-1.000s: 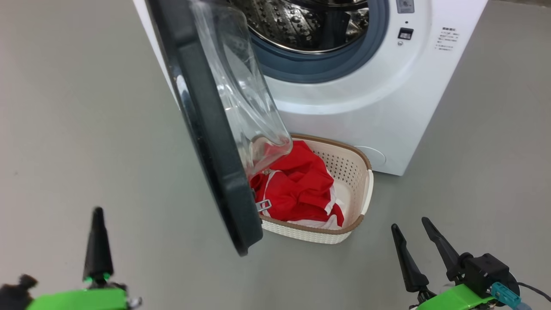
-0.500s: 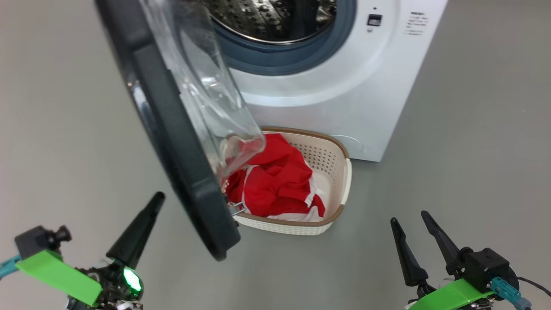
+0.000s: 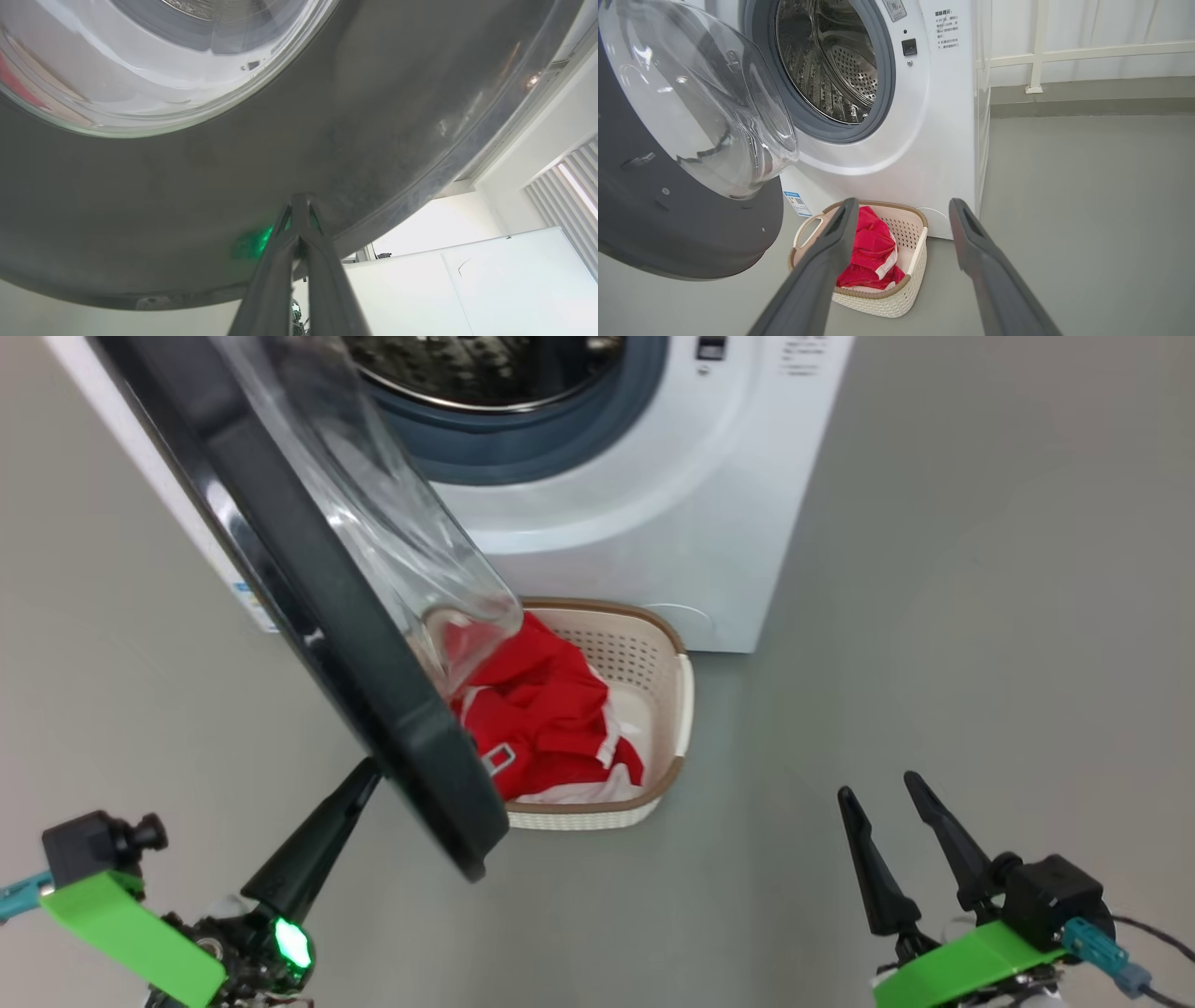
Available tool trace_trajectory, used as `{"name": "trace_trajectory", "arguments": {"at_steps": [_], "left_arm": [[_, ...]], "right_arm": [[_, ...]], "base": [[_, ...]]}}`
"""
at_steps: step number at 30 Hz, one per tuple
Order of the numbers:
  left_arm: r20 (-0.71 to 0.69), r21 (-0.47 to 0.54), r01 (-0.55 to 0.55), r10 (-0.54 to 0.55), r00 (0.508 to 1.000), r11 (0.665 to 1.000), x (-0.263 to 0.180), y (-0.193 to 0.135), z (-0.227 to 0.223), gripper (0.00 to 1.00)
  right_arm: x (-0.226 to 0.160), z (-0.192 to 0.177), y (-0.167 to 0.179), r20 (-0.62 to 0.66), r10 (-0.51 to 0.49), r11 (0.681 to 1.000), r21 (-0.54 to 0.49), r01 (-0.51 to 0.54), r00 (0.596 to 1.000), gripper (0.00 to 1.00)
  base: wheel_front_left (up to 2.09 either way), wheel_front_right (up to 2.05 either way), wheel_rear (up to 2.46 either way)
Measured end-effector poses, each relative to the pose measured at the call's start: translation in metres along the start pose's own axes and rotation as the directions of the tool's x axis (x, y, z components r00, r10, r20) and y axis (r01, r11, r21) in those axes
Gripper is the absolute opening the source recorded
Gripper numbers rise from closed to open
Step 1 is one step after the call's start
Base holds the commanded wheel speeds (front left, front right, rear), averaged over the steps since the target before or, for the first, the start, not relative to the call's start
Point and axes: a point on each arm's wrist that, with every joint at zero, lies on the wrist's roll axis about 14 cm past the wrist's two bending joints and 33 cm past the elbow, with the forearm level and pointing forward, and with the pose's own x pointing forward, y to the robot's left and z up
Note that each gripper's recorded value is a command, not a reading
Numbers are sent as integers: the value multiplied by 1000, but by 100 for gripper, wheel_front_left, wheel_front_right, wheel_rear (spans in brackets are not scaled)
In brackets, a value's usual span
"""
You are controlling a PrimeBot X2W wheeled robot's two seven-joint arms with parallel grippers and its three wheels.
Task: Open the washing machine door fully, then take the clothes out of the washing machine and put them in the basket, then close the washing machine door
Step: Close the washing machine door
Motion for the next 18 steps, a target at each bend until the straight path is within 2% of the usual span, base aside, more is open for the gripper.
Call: {"name": "trace_trajectory", "arguments": {"at_steps": [8, 18], "left_arm": [[-111, 55, 65, -59, 992, 996, 52, -15, -24, 0], [-140, 121, 191, -174, 975, 974, 132, -43, -37, 0]], "right_arm": [[-3, 10, -22, 32, -68, 998, 6, 68, 997, 100], [-14, 14, -58, 45, -185, 982, 49, 183, 982, 100]], "base": [[0, 0, 0], [0, 0, 0]]}}
